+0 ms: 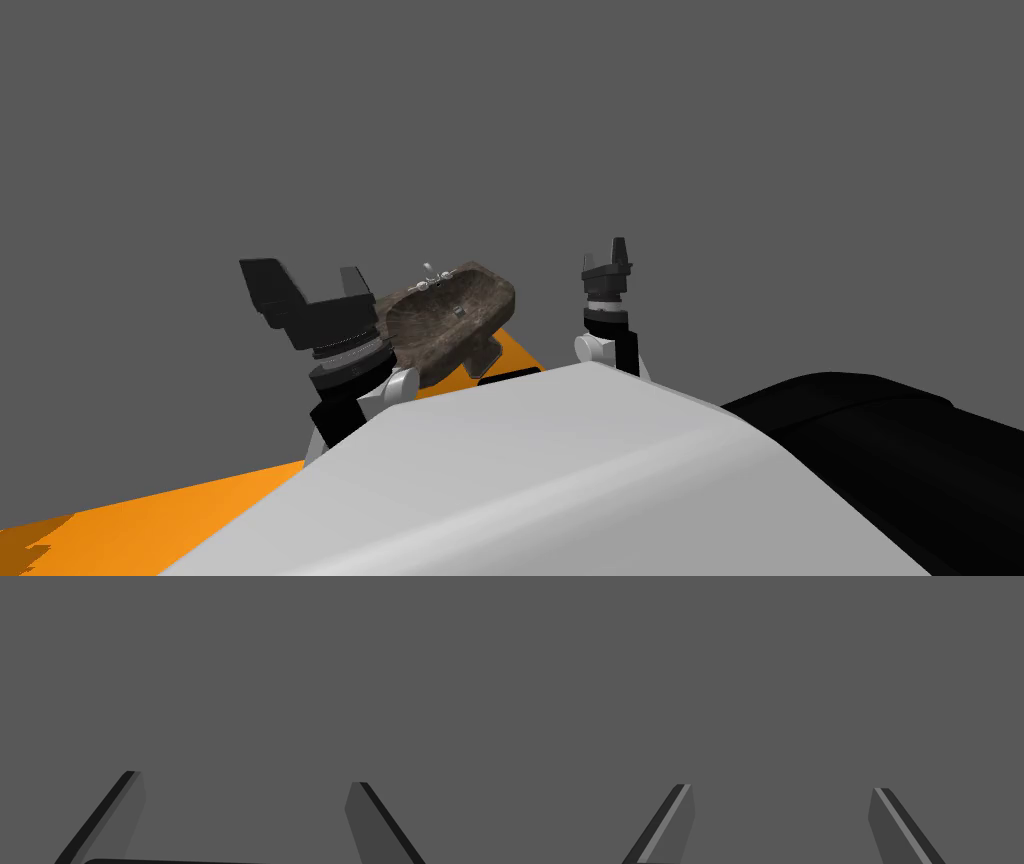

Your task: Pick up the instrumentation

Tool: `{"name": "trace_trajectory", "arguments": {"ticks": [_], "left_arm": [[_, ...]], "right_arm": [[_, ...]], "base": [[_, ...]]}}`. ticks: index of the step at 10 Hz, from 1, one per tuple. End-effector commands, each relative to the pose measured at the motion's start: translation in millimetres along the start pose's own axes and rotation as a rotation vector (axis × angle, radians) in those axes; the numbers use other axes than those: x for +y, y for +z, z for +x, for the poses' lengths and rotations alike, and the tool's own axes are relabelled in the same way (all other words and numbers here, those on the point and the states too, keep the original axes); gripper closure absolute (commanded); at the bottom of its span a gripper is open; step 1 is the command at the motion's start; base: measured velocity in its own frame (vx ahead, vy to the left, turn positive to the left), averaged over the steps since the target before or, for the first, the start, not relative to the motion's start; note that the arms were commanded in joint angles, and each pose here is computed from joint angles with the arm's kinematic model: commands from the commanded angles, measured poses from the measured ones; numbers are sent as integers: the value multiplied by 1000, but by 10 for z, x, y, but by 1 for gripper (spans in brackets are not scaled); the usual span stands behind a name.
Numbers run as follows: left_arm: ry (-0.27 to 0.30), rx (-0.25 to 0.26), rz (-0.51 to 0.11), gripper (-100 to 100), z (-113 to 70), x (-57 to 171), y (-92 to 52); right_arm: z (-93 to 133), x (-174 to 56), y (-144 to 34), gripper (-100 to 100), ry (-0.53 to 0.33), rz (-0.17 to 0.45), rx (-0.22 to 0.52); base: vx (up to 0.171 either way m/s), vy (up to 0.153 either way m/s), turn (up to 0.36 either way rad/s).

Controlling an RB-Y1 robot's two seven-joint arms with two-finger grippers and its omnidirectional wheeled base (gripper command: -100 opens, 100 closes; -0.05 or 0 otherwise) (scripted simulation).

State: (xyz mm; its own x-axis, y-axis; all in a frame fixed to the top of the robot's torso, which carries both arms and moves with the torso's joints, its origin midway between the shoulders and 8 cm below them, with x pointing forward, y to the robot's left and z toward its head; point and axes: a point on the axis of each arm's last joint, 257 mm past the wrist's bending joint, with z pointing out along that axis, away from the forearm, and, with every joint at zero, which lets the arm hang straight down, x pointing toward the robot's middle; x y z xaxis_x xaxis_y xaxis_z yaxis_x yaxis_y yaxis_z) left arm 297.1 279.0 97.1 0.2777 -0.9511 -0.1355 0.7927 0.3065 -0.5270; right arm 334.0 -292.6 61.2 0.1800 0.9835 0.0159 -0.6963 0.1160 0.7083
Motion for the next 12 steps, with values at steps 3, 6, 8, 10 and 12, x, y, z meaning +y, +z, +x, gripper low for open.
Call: {"name": "trace_trajectory", "arguments": {"ticks": [3,6,8,10,12], "left_arm": [[-30,81,-53,-100,150,227,6],[-62,151,-125,-100,292,513,-2],[-72,178,-156,-100,345,631,-12],[-88,230,-225,-100,449,892,-46],[-93,257,-271,-100,501,1055,-77]], "right_arm": [[0,0,0,0,0,0,0],[0,0,0,0,0,0,0],[0,0,0,0,0,0,0],[0,0,0,0,0,0,0],[0,0,0,0,0,0,0]], "base": [[-64,56,-45],[-101,87,-66],[-72,76,-58],[-68,47,-81],[-67,42,-48]]}}
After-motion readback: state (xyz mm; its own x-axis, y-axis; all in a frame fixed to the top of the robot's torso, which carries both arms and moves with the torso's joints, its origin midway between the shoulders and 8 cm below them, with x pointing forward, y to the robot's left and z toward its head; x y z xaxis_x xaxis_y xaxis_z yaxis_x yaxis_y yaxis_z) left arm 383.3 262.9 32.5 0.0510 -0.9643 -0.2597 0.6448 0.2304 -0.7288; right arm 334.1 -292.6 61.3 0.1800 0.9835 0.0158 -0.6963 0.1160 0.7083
